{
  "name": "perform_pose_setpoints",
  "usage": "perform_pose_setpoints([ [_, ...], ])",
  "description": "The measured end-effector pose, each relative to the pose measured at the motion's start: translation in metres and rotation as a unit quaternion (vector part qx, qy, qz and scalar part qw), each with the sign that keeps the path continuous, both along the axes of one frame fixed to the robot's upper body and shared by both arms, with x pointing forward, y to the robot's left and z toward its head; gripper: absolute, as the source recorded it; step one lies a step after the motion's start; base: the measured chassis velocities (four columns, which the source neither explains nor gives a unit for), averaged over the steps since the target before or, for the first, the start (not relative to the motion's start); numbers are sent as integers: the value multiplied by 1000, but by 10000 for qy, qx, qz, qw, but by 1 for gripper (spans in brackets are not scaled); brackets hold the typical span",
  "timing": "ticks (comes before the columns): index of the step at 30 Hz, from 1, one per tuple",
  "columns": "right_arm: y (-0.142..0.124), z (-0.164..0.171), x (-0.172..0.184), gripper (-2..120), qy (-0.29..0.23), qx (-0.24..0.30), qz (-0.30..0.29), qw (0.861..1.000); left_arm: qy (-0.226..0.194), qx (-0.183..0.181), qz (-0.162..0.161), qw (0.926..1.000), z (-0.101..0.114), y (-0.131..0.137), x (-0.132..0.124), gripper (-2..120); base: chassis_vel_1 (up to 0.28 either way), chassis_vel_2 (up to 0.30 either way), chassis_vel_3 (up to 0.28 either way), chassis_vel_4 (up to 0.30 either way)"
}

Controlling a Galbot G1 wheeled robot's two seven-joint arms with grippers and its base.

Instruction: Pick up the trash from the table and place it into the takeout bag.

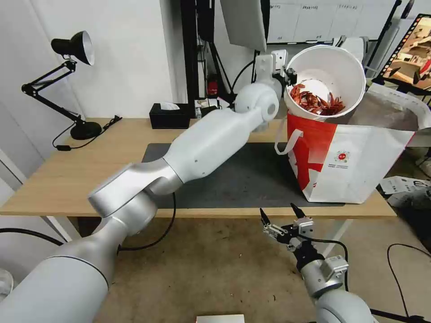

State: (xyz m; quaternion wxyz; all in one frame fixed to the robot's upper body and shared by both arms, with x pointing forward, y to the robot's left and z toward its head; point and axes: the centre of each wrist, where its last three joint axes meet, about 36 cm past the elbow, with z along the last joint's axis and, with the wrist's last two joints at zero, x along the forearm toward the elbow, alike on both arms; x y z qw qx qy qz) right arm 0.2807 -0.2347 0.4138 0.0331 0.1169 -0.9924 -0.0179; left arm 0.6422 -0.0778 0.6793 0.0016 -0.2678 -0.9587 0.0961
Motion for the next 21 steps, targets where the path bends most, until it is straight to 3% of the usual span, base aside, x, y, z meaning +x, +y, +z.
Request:
perform_pose_setpoints([
  [16, 0, 0, 0, 100, 0, 0, 0, 10000, -737, 26, 66, 9973, -3, -9, -8, 0, 0, 0, 0, 0],
  [21, 0, 0, 0, 100, 0, 0, 0, 10000, -1006, 216, 81, 9947, -14, -11, -10, 0, 0, 0, 0, 0],
])
